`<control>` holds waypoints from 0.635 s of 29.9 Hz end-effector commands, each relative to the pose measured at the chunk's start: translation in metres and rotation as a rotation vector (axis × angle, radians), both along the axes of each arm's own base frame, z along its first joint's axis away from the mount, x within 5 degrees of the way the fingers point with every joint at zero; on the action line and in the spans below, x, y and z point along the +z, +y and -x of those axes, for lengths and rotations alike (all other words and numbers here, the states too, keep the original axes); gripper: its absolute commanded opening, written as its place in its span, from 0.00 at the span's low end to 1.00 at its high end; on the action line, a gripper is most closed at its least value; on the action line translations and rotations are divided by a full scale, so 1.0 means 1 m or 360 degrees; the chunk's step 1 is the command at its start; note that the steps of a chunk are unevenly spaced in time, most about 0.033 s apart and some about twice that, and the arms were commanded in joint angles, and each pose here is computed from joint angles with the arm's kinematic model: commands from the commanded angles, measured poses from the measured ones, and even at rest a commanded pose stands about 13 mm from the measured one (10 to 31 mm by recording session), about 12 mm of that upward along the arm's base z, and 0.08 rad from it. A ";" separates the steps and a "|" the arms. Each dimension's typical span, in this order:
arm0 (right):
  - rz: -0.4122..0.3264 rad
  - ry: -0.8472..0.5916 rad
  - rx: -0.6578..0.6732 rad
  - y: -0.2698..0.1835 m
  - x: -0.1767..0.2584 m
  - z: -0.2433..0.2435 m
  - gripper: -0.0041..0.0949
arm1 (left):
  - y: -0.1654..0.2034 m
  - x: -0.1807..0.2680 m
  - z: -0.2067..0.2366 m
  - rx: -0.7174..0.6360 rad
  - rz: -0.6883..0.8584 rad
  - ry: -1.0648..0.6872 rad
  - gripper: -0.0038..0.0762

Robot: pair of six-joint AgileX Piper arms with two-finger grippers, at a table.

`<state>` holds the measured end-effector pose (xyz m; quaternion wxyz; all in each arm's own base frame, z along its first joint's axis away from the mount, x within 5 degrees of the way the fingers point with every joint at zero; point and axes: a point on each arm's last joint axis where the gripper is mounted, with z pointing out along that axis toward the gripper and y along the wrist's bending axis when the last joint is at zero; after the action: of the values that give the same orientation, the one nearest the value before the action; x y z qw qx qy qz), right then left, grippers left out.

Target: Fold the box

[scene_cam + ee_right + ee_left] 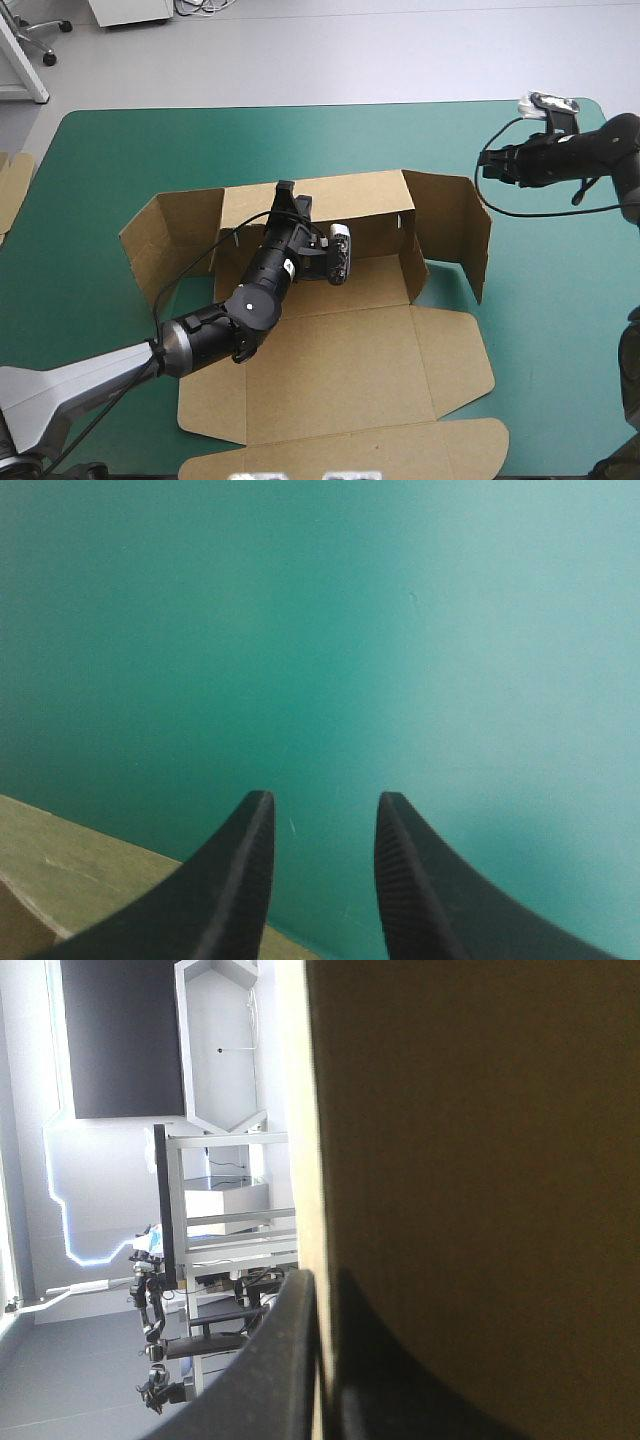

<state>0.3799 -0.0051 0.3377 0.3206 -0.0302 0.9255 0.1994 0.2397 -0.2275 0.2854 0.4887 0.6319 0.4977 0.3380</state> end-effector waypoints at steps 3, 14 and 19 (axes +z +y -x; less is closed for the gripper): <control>-0.0047 -0.0104 0.0115 0.026 0.011 -0.007 0.36 | 0.004 0.017 0.002 0.0039 0.0045 -0.0093 0.03; -0.0059 -0.0046 0.0486 0.043 0.009 0.014 0.36 | 0.004 0.017 0.002 0.0042 0.0056 -0.0090 0.03; -0.0063 -0.0135 0.0552 0.047 0.005 0.034 0.36 | 0.004 0.017 0.002 0.0045 0.0056 -0.0091 0.03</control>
<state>0.3637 0.0380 0.3152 0.2652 -0.1737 0.9120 0.2601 0.2398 -0.2273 0.2855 0.4890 0.6310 0.4976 0.3393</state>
